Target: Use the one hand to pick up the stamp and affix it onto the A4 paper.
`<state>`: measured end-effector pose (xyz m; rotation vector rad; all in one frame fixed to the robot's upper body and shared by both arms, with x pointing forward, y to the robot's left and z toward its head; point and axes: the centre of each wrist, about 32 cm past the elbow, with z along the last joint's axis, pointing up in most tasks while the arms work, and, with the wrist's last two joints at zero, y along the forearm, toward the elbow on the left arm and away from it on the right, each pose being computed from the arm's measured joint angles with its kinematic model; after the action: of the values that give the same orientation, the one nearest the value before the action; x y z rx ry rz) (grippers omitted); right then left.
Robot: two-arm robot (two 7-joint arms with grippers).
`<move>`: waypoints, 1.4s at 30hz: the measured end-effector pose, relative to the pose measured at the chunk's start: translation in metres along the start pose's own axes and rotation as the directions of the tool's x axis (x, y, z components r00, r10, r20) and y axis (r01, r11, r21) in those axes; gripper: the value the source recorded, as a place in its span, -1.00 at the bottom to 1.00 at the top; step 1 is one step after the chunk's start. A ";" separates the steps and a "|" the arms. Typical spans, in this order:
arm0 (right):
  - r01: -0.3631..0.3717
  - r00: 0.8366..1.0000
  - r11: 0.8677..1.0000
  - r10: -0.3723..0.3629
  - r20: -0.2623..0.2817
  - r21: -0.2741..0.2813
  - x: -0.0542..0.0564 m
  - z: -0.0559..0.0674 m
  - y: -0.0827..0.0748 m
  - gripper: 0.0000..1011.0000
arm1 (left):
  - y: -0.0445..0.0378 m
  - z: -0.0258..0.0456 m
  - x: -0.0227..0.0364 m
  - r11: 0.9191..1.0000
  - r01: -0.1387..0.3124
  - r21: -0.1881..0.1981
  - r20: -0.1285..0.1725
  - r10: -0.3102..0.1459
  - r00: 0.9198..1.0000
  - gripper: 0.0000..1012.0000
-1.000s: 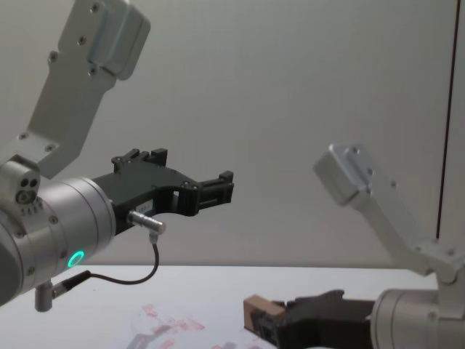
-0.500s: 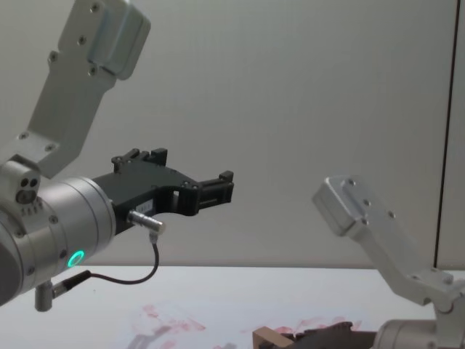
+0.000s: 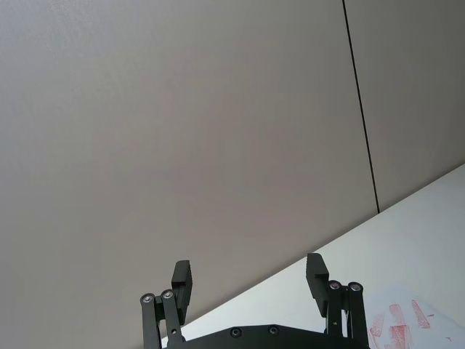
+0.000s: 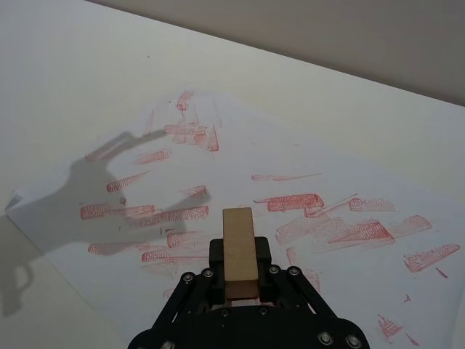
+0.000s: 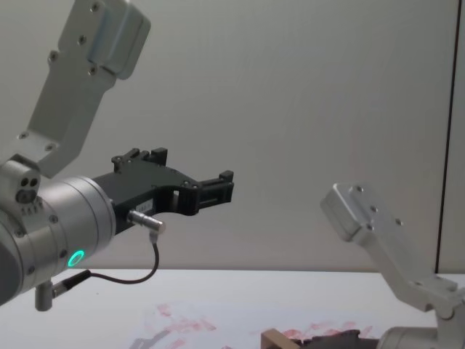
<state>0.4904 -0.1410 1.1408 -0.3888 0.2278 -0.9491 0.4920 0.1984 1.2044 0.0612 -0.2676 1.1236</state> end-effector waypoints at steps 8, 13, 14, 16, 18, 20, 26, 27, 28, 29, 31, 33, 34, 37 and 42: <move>0.012 1.000 0.999 -0.011 -0.028 0.050 -0.001 0.000 0.002 -0.56 | 0.0000 0.0000 0.0000 1.000 0.000 0.000 0.000 0.000 1.000 0.98; 0.009 0.999 0.993 -0.004 -0.045 0.119 -0.001 0.010 0.001 -0.56 | 0.0000 0.0000 0.0000 1.000 0.000 0.000 0.000 0.000 1.000 0.98; 0.009 0.999 0.991 -0.003 -0.047 0.131 0.000 0.012 0.000 -0.56 | 0.0000 0.0000 0.0000 1.000 0.000 0.000 0.000 0.000 1.000 0.98; 0.009 0.998 0.985 0.001 -0.056 0.170 0.000 0.019 -0.002 -0.56 | 0.0000 0.0000 0.0000 1.000 0.000 0.000 0.000 0.000 1.000 0.98; 0.010 0.998 0.980 0.003 -0.063 0.200 0.002 0.025 -0.005 -0.56 | 0.0000 0.0000 0.0000 1.000 0.000 0.000 0.000 0.000 1.000 0.98; 0.014 0.997 0.971 0.004 -0.076 0.238 0.004 0.032 -0.010 -0.56 | 0.0000 0.0000 0.0000 1.000 0.000 0.000 0.000 0.000 1.000 0.98; 0.049 0.994 0.951 -0.018 -0.104 0.305 0.017 0.043 -0.031 -0.56 | 0.0000 0.0000 0.0000 1.000 0.000 0.000 0.000 0.000 1.000 0.98; 0.062 0.994 0.947 -0.028 -0.110 0.315 0.021 0.044 -0.038 -0.56 | 0.0000 0.0000 0.0000 1.000 0.000 0.000 0.000 0.000 1.000 0.98; 0.069 0.993 0.946 -0.035 -0.112 0.318 0.024 0.043 -0.041 -0.56 | 0.0000 0.0000 0.0000 1.000 0.000 0.000 0.000 0.000 1.000 0.98; 0.075 0.993 0.946 -0.041 -0.115 0.316 0.026 0.042 -0.044 -0.56 | 0.0000 0.0000 0.0000 1.000 0.000 0.000 0.000 0.000 1.000 0.98; 0.094 0.991 0.944 -0.057 -0.122 0.317 0.031 0.040 -0.053 -0.56 | 0.0000 0.0000 0.0000 1.000 0.000 0.000 0.000 0.000 1.000 0.98; 0.107 0.990 0.943 -0.072 -0.124 0.314 0.035 0.039 -0.060 -0.56 | 0.0000 0.0000 0.0000 1.000 0.000 0.000 0.000 0.000 1.000 0.98; 0.122 0.988 0.944 -0.086 -0.127 0.307 0.039 0.036 -0.066 -0.56 | 0.0000 0.0000 0.0000 1.000 0.000 0.000 0.000 0.000 1.000 0.98; 0.141 0.986 0.945 -0.106 -0.130 0.294 0.044 0.031 -0.076 -0.56 | 0.0000 0.0000 0.0000 1.000 0.000 0.000 0.000 0.000 1.000 0.98; 0.178 0.981 0.950 -0.150 -0.127 0.257 0.053 0.019 -0.097 -0.56 | 0.0000 0.0000 0.0000 1.000 0.000 0.000 0.000 0.000 1.000 0.98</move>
<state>0.4548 -0.2313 1.1976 -0.1090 0.1620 -1.1502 0.4920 0.1984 1.2044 0.0611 -0.2676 1.1238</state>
